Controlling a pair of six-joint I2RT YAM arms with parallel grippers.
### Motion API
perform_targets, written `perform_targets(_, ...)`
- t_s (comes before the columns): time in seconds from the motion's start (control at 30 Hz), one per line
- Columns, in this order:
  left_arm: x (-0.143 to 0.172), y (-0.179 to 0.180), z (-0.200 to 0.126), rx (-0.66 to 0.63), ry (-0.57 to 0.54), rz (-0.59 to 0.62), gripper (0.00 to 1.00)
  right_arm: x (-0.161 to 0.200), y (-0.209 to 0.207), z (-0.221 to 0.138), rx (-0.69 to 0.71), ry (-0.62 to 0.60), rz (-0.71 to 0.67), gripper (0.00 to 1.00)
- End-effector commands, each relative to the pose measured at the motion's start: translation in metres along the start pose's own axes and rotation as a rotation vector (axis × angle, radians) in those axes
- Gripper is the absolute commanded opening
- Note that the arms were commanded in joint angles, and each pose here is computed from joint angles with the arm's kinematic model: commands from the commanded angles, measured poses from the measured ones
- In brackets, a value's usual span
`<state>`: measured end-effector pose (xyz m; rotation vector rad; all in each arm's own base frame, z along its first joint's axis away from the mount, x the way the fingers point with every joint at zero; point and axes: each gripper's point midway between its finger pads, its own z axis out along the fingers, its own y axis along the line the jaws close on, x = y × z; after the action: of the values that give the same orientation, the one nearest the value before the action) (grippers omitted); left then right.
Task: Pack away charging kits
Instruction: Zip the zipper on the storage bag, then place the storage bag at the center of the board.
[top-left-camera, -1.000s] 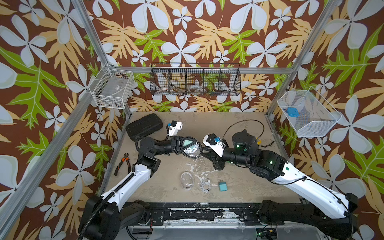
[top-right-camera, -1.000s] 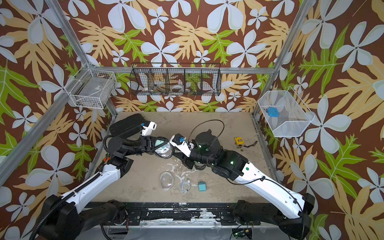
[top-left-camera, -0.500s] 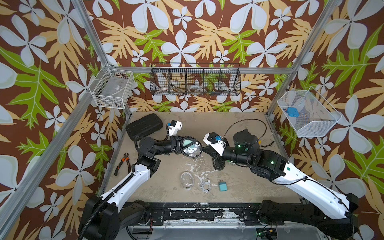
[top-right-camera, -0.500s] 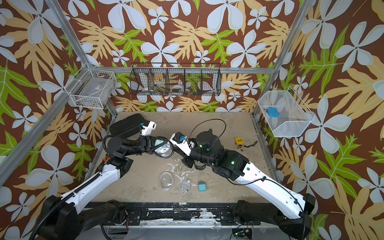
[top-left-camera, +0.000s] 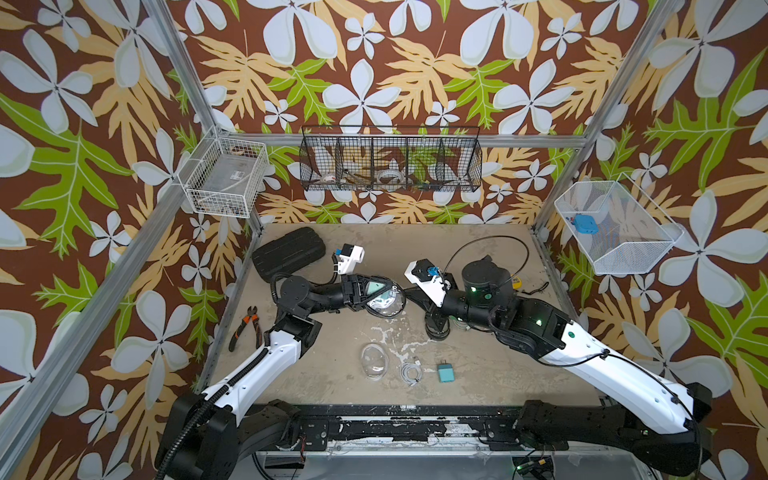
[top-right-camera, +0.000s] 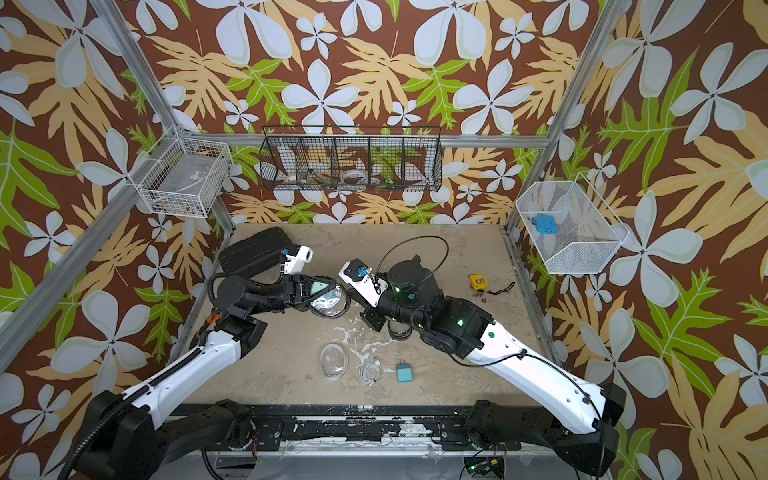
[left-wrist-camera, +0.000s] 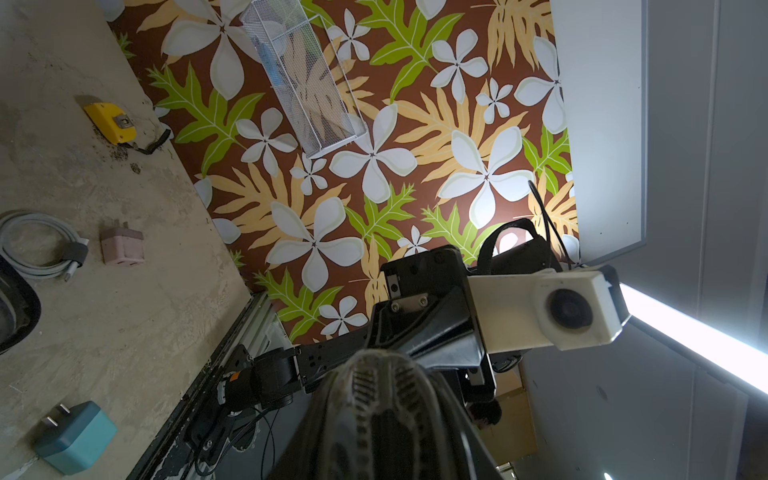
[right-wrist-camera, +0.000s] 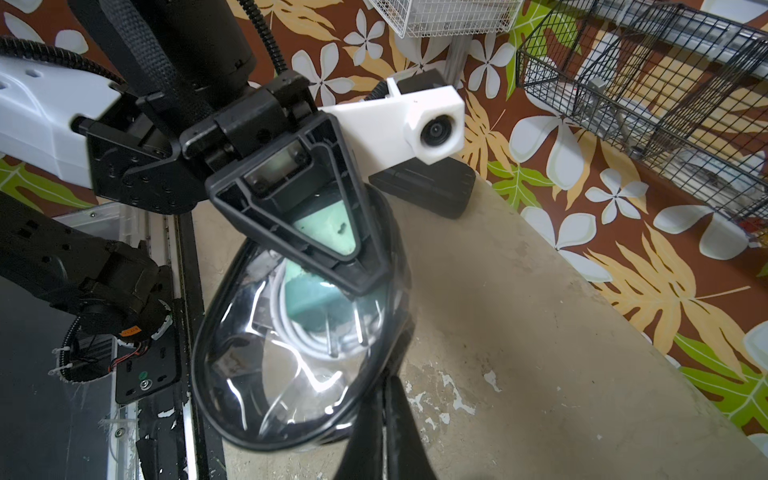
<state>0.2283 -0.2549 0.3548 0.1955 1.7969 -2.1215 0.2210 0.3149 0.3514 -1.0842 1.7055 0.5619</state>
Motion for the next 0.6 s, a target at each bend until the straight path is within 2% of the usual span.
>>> perform_targets(0.0,0.034,-0.006,0.001,0.031,0.163,0.051,0.0,-0.026,-0.01,0.011,0.043,-0.083,0.009,0.0)
perform_targets(0.1,0.032,0.004,-0.002,0.0,0.148,0.053,0.0,-0.019,-0.022,0.015,0.11,-0.038,0.012,0.0)
perform_targets(0.17,0.012,0.024,-0.012,-0.073,0.048,0.047,0.0,-0.01,-0.031,0.012,0.162,0.005,0.01,0.0)
perform_targets(0.27,-0.02,0.057,-0.021,-0.189,-0.089,0.042,0.0,0.004,-0.033,0.001,0.183,0.049,0.018,0.28)
perform_targets(0.37,-0.048,0.103,-0.025,-0.376,-0.173,0.088,0.02,0.02,-0.035,-0.007,0.162,0.073,0.091,0.51)
perform_targets(0.57,-0.078,0.187,-0.013,-0.548,-0.176,0.096,0.12,0.075,-0.078,-0.007,0.178,0.174,0.35,0.66)
